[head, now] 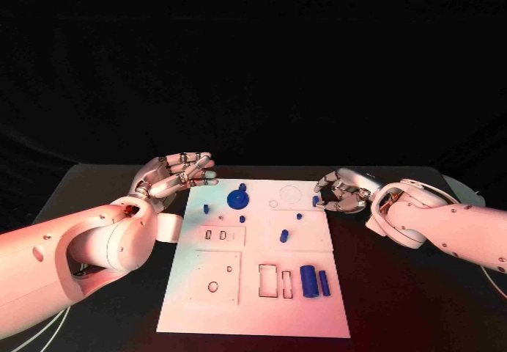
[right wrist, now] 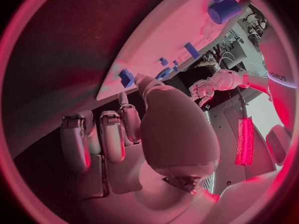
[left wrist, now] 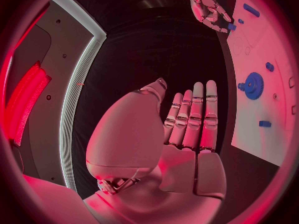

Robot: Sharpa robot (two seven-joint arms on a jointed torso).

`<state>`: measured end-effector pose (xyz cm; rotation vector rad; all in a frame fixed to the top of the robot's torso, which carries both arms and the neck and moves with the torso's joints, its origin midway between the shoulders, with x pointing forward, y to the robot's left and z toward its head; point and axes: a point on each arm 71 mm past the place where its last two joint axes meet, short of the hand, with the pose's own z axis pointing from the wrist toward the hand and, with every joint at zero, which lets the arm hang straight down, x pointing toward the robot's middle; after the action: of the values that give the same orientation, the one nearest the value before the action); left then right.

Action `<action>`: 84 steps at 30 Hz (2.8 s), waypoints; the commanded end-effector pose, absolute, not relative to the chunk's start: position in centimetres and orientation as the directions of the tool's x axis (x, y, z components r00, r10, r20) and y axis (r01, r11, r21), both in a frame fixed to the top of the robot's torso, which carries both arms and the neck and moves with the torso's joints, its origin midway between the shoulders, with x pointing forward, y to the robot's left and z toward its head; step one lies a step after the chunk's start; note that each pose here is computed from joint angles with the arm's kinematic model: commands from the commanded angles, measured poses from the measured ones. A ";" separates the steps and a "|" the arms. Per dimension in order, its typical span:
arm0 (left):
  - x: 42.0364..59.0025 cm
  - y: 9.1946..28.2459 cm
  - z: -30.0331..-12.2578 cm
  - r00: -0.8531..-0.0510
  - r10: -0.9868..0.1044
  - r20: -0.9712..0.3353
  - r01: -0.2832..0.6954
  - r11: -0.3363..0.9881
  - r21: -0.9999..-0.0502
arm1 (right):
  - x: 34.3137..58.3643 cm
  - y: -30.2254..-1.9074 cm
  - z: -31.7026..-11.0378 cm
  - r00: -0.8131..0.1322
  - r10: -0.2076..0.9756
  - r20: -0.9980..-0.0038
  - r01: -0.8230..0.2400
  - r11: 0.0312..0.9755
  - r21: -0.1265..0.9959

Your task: Assemble the parts on the task board

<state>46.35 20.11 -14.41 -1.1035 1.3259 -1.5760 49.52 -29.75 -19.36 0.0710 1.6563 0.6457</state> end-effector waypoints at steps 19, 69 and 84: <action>46.3 20.0 -14.2 -0.330 -0.935 0.131 0.038 -0.152 -0.988 | 49.6 -29.2 -20.5 -0.241 0.388 -0.890 -0.308 0.839 0.449; 46.5 20.2 -14.3 -0.324 -0.937 0.128 0.037 -0.147 -0.988 | 48.2 -25.6 -18.3 -0.163 0.431 -0.887 -0.365 0.809 0.460; 47.2 20.2 -14.6 -0.314 -0.941 0.124 0.038 -0.143 -0.989 | 46.4 -14.2 -16.7 -0.226 0.364 -0.904 -0.530 0.733 0.427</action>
<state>47.25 20.47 -14.81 -1.1123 1.3222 -1.5483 46.28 -14.17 -16.45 -0.1036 1.5800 0.9007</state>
